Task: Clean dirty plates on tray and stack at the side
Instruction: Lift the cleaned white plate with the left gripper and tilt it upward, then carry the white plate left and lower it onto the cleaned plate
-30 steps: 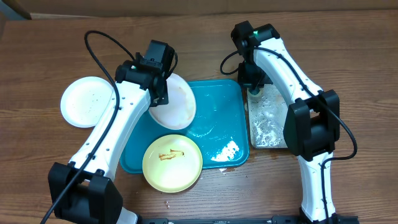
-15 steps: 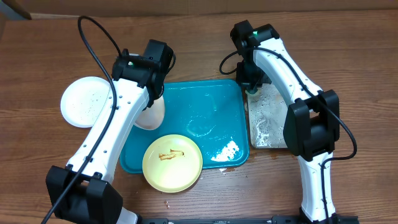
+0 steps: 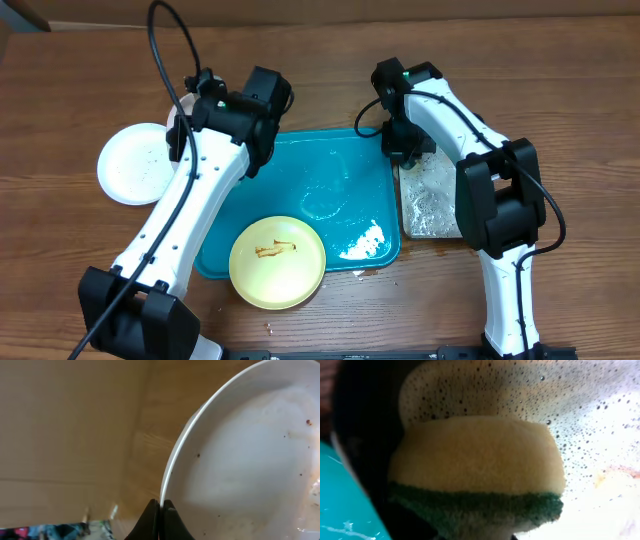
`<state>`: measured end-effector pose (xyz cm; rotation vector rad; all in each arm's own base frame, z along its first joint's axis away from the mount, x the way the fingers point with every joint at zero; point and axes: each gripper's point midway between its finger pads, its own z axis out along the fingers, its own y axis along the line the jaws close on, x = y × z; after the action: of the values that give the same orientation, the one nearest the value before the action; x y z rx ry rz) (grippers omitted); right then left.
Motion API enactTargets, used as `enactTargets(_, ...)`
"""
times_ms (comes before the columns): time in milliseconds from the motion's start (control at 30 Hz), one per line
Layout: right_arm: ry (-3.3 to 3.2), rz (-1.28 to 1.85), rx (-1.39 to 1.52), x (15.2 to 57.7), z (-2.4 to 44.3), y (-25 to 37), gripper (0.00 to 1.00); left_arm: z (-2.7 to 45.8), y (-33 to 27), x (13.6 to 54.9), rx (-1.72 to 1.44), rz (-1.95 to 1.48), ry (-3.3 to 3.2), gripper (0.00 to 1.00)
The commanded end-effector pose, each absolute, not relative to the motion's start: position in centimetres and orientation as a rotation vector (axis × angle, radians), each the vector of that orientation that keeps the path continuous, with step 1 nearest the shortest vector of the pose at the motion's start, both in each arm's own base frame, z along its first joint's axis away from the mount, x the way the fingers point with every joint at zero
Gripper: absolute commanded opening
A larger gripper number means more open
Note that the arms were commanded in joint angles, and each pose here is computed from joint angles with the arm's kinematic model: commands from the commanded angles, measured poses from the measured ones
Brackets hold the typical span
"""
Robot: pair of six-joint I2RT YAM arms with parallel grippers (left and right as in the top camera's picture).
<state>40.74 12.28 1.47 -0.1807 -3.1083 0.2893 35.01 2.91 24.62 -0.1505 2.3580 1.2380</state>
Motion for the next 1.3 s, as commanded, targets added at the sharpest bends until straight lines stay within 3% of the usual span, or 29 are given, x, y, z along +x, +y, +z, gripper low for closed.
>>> enactTargets(0,-3.107,0.281,-0.182,40.7,1.3,12.3,0.04,28.6,3.1,35.4,-0.130,1.363,2.181,0.04)
enactTargets(767,-3.096,0.286,-0.157,40.5,1.3,12.2,0.04,33.7,0.0,37.5,0.012,1.566,1.914,0.04)
enactTargets(1267,-3.094,0.288,-0.157,40.4,1.3,12.2,0.04,33.7,-0.6,37.6,0.023,1.552,1.908,0.04)
